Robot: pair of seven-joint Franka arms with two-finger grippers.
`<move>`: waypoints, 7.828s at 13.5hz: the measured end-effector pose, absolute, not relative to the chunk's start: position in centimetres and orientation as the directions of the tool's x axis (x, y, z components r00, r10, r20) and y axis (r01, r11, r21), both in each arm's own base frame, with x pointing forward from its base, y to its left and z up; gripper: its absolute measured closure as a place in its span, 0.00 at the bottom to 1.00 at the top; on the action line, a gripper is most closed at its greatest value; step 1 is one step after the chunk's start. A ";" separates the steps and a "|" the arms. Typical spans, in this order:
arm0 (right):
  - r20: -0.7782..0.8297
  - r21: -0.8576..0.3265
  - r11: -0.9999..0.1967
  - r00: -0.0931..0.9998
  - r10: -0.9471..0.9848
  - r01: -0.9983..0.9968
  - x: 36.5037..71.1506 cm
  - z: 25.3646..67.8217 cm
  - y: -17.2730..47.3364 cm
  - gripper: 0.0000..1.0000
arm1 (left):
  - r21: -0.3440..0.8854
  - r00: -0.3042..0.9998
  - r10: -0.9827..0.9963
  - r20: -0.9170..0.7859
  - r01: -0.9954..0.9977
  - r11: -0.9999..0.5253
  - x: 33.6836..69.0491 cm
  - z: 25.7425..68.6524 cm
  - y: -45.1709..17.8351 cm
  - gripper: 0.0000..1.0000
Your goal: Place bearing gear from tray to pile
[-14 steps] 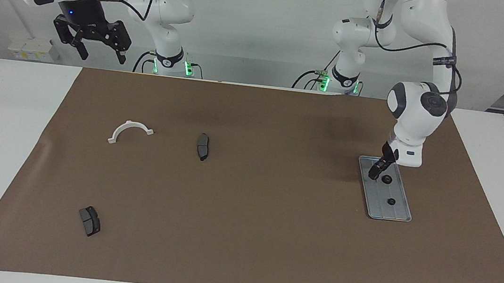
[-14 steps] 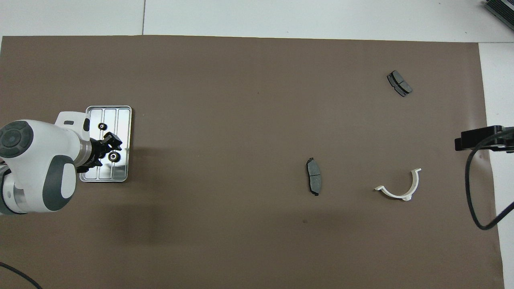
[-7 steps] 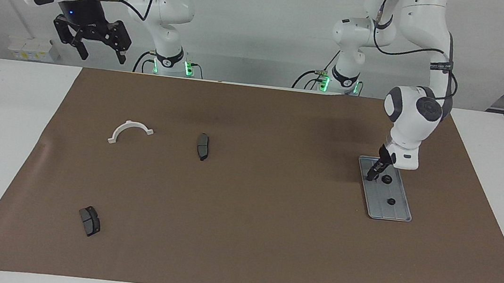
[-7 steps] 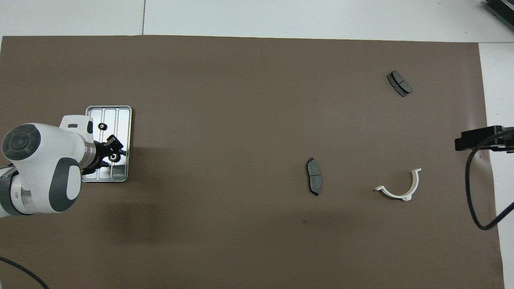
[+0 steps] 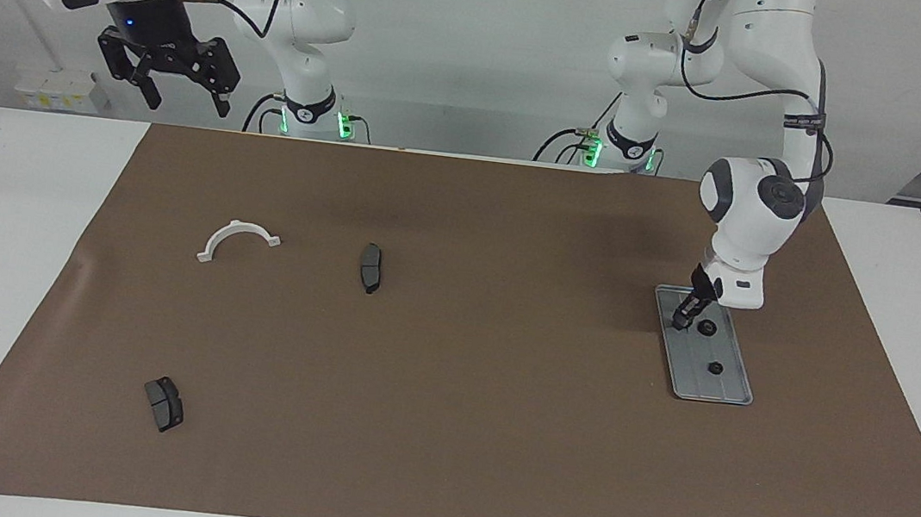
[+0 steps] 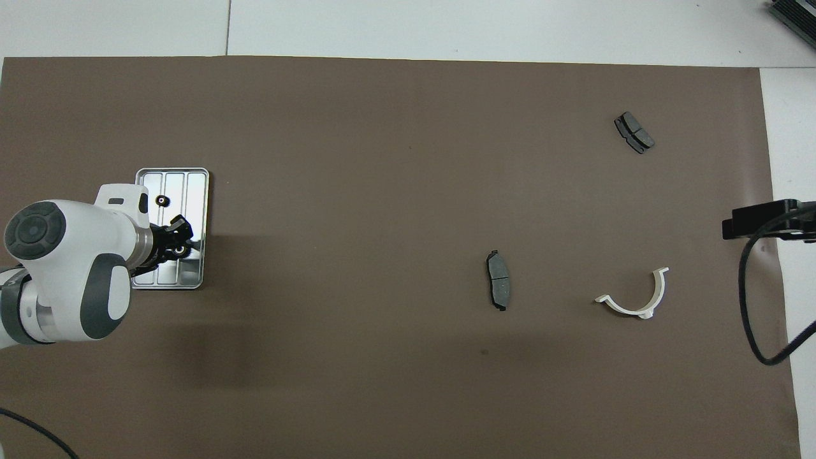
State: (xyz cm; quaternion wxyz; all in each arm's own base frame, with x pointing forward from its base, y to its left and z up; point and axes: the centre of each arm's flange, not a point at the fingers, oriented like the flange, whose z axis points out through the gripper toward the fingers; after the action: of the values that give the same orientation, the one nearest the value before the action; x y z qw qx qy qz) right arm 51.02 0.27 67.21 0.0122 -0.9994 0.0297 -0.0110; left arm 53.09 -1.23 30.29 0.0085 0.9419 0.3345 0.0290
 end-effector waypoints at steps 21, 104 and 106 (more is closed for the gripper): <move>0.022 -0.027 -0.997 0.997 -0.078 -0.077 51.0 67.2 -0.7 0.00 | 0.132 0.984 0.036 0.174 0.013 -0.991 53.0 30.1 -39.1 0.46; 0.159 0.085 -0.966 0.961 -0.228 -0.243 66.3 35.6 22.8 0.66 | 0.119 0.972 0.025 0.235 -0.004 -0.993 56.3 39.9 -29.5 0.66; 0.117 0.118 -0.964 0.967 -0.226 -0.239 67.0 34.5 18.1 0.66 | 0.163 0.973 0.042 0.229 0.004 -0.987 55.2 37.0 -35.3 0.66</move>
State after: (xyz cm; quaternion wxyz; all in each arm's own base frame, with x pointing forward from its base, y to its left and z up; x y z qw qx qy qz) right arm 67.03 18.09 34.52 -0.0659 -0.9896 0.1174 -0.0514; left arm 55.23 -35.34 36.96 0.0811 0.9898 0.0116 0.1164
